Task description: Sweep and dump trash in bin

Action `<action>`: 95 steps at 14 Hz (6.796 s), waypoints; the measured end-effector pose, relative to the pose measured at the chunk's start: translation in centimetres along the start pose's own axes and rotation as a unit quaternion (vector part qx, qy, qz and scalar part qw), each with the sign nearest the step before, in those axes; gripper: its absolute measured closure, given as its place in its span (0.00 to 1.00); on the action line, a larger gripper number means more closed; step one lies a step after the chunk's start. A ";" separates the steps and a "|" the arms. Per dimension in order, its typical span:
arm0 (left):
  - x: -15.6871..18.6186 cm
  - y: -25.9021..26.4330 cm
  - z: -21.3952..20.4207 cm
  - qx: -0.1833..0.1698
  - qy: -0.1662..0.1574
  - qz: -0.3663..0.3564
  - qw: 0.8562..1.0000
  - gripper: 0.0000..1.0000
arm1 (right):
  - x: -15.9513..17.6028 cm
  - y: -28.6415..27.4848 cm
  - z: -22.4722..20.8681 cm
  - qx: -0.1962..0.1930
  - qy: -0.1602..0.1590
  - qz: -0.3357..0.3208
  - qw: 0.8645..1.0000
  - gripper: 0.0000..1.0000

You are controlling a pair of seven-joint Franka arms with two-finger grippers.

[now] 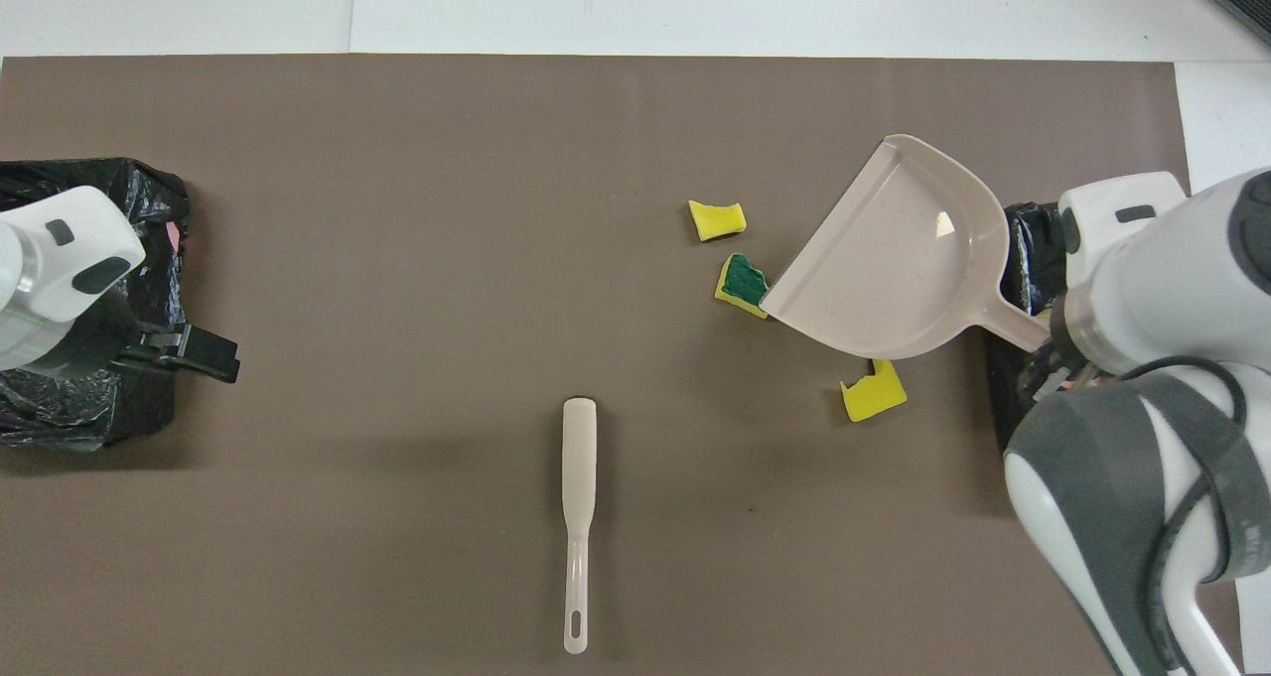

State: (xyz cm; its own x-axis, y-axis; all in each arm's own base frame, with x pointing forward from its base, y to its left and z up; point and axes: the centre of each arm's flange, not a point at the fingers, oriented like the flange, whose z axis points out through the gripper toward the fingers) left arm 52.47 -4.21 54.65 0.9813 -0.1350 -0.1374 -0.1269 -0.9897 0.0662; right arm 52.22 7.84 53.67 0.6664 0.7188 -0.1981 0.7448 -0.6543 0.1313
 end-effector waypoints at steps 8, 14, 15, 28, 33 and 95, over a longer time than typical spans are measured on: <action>-1.1 1.0 -8.5 0.007 0.073 0.009 0.997 0.00 | 11.9 -10.5 2.1 0.038 0.034 0.262 0.964 0.69; -1.4 1.0 -8.8 0.007 0.077 0.009 0.997 0.00 | 21.8 -17.6 4.6 0.074 0.057 0.382 0.920 0.69; -1.4 1.0 -8.8 0.007 0.076 0.009 0.997 0.00 | 24.0 -18.9 5.1 0.077 0.058 0.400 0.911 0.69; -2.3 1.2 -11.1 0.007 0.068 0.011 0.998 0.00 | 33.3 -20.6 6.9 0.105 0.113 0.440 0.885 0.17; -2.3 1.2 -11.1 0.007 0.070 0.011 0.997 0.00 | 27.8 -15.4 0.0 0.086 0.103 0.397 0.908 0.00; 9.7 28.7 11.2 -0.047 0.110 0.012 0.993 0.00 | 16.6 -43.1 11.5 0.099 0.081 0.404 0.906 0.17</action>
State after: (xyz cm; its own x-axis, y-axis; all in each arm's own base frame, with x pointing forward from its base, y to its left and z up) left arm 56.76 -34.51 44.15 0.9873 -0.1350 0.0837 -0.1470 -0.9761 0.1603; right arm 30.74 45.27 33.53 0.9995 0.0021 0.0328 0.0024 -0.9999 -0.0102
